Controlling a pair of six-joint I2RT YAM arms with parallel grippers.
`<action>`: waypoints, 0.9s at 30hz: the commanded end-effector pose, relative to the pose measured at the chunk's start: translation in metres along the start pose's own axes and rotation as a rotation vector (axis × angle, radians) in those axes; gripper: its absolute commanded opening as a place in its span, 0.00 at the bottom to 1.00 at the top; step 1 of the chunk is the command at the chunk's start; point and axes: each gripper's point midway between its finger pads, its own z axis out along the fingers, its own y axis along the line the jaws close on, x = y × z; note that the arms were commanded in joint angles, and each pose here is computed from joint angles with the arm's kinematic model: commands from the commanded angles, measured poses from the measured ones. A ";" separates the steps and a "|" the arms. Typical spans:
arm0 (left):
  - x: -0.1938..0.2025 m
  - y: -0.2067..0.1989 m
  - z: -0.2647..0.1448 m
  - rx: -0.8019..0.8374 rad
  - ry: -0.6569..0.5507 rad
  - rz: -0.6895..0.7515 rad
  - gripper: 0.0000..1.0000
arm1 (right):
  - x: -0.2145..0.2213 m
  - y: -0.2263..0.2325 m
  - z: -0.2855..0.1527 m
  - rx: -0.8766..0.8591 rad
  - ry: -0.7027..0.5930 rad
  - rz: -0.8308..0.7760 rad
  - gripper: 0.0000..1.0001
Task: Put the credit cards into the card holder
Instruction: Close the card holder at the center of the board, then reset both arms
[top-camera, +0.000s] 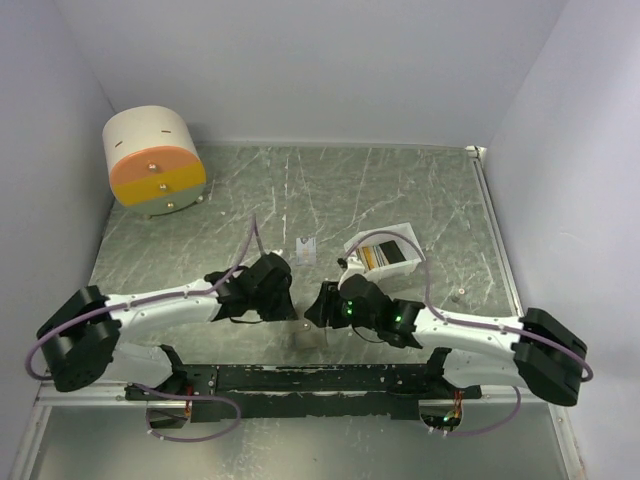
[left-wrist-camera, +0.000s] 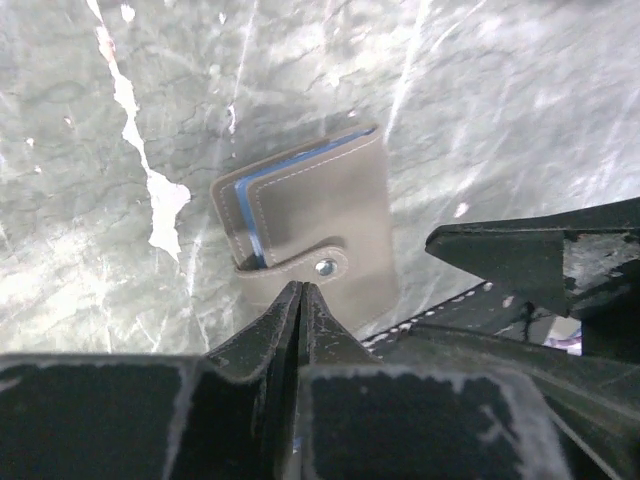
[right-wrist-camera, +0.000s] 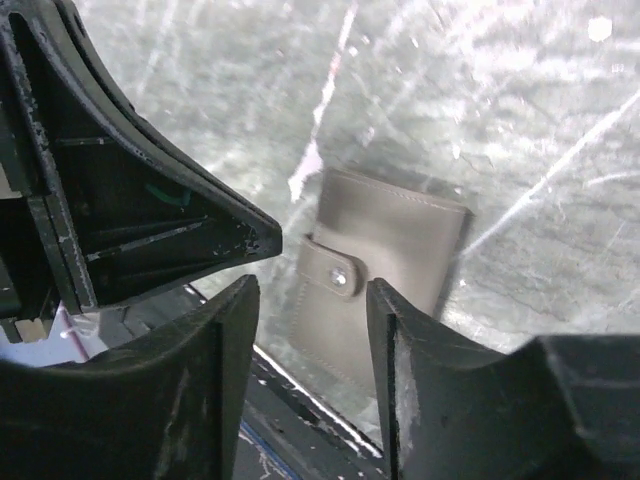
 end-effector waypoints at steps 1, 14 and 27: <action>-0.028 -0.011 -0.035 -0.023 -0.112 0.032 0.16 | -0.026 0.011 -0.020 0.011 -0.064 -0.048 0.53; -0.080 -0.077 -0.152 0.277 -0.398 0.131 1.00 | -0.110 0.045 -0.098 0.043 -0.279 -0.143 1.00; -0.095 -0.064 -0.225 0.306 -0.591 0.210 1.00 | -0.161 0.012 -0.166 0.317 -0.467 -0.054 1.00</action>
